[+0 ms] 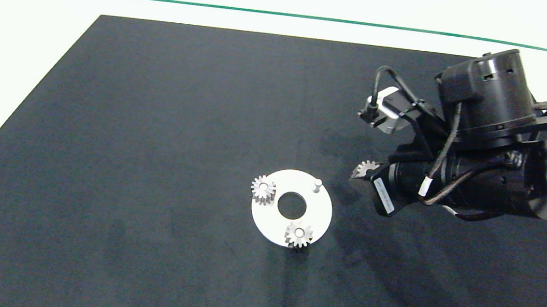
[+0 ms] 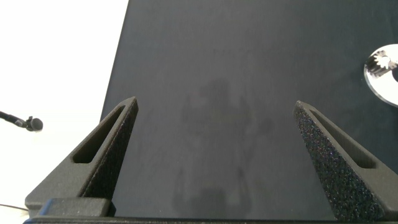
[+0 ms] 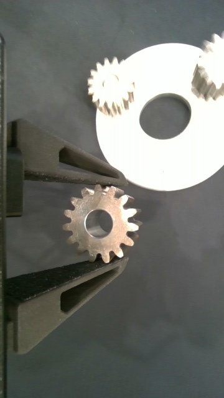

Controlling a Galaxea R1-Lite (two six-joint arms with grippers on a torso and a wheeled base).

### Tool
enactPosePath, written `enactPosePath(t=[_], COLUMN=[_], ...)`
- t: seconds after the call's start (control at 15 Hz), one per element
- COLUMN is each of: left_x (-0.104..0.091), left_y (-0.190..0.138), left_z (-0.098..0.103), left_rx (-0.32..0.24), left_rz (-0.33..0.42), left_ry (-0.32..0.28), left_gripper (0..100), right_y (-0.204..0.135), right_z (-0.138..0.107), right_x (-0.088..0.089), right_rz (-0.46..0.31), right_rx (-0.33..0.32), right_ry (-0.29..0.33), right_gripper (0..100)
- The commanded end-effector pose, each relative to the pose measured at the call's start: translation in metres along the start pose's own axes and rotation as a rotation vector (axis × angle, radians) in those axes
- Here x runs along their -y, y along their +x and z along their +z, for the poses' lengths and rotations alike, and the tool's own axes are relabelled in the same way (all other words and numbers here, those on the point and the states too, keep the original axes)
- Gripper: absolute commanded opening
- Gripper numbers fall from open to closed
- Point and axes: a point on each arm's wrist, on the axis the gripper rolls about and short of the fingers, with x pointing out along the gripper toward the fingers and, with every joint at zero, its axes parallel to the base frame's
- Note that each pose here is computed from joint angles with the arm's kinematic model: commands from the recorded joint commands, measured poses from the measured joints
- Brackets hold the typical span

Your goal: Install three planetary gears onto the carrier pins

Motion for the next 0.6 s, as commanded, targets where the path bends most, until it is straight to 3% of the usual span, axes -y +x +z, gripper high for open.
enactPosePath(t=[0.07, 0.6], left_x=[0.0, 0.0], left_y=[-0.003, -0.003], left_z=[0.0, 0.0], left_rx=[0.01, 0.013], left_rz=[0.006, 0.016], left_ry=[-0.001, -0.003], left_gripper=[100, 100], right_y=[0.025, 0.043], right_z=[0.007, 0.017], right_x=[-0.014, -0.027], right_rz=[0.025, 0.045], right_rx=[-0.034, -0.03], right_ry=[-0.027, -0.044], right_gripper=[7, 7])
